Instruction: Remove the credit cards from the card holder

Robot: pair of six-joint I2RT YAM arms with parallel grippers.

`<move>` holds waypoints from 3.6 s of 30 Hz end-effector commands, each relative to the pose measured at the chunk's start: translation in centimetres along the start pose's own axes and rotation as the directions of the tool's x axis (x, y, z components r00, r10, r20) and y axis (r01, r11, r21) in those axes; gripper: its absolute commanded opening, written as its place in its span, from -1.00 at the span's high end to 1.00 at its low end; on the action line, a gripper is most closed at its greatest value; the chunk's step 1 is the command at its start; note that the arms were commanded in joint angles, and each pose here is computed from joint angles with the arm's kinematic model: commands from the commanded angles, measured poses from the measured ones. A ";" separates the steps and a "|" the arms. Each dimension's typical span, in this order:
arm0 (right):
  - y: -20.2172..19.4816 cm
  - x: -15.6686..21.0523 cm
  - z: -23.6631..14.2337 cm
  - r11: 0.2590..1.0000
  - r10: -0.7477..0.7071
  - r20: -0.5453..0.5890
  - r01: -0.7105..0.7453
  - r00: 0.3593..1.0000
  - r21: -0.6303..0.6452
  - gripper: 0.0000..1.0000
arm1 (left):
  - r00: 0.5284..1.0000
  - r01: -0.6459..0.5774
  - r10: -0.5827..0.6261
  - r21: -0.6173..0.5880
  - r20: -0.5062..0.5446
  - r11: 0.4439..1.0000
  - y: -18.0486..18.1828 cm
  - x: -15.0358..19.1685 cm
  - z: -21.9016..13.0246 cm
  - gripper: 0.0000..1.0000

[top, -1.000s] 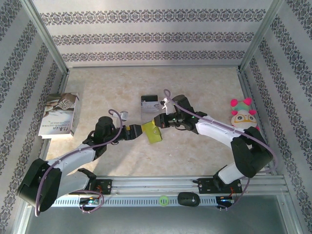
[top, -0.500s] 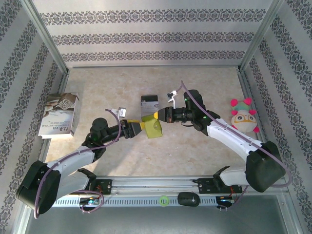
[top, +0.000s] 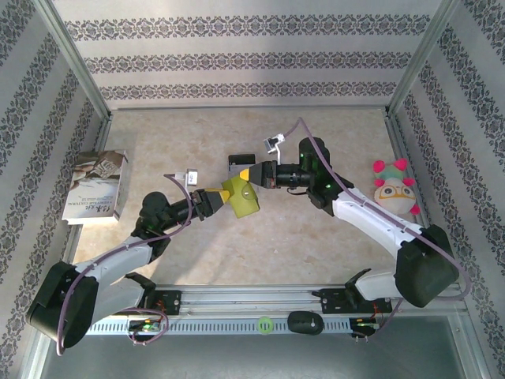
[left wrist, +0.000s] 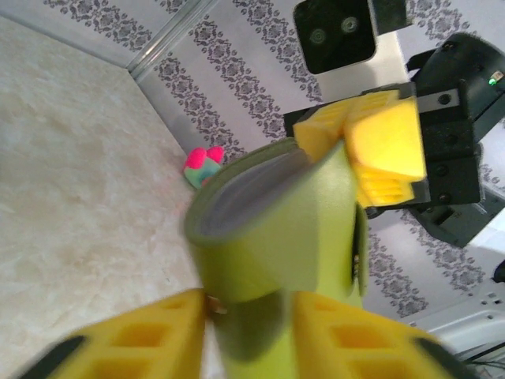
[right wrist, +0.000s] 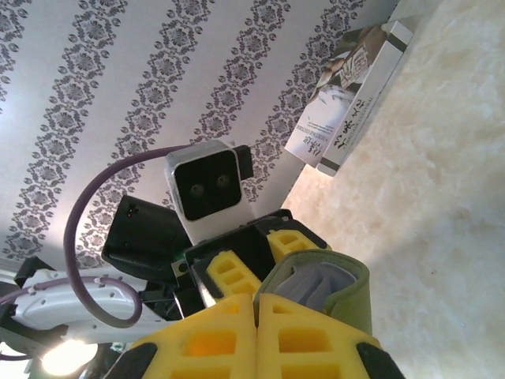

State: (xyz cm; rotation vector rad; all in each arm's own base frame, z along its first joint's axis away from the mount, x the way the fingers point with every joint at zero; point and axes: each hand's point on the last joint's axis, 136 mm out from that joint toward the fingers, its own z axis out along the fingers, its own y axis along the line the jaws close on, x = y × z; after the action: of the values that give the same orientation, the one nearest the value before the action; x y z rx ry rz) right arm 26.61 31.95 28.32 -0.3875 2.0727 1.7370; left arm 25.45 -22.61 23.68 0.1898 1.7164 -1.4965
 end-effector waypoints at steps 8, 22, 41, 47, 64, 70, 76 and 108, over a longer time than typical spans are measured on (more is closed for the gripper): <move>3.5 -1.4 0.3 0.995 -0.033 0.035 0.036 0.999 -0.093 1.00 | 0.997 -0.072 0.072 0.011 0.018 0.997 -1.3 -0.2 -0.6 -0.23; 7.4 -1.9 -0.3 0.984 -0.081 0.051 0.088 0.995 -0.154 1.00 | 0.992 -0.124 0.123 0.027 0.038 0.992 -2.5 -1.0 -1.1 -0.59; -4.7 -1.1 -2.3 0.955 0.024 0.160 -0.070 0.987 0.288 0.27 | 0.998 -0.065 0.065 0.003 0.013 0.998 -3.0 -0.4 0.2 1.00; -8.8 0.6 -6.6 0.789 -0.115 0.167 -0.013 0.979 0.614 -0.03 | 0.998 -0.001 -0.020 -0.316 -0.063 0.949 2.4 1.8 2.0 1.00; -11.5 6.1 -2.5 0.605 -0.243 -0.178 0.292 0.954 0.741 -0.12 | 0.988 0.031 -0.099 -0.483 -0.116 0.875 5.1 3.5 4.9 1.00; -11.8 5.5 -1.2 0.600 -0.257 -0.192 0.312 0.947 0.736 -0.13 | 0.987 0.040 -0.108 -0.477 -0.116 0.878 4.8 3.6 4.8 1.00; -12.5 4.2 -1.3 0.589 -0.254 -0.153 0.278 0.955 0.759 -0.10 | 0.986 0.041 -0.112 -0.462 -0.126 0.886 4.3 3.6 4.8 1.00; -16.2 3.0 -5.1 0.446 -0.234 -0.108 0.205 0.966 0.871 1.00 | 0.979 0.064 -0.141 -0.442 -0.144 0.895 4.1 4.4 4.7 1.00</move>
State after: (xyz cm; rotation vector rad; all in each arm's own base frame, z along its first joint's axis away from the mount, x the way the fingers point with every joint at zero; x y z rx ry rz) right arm 28.05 28.60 14.79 -0.4207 2.4293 0.5606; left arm 28.22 -26.13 15.74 -0.0716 2.2320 -1.0516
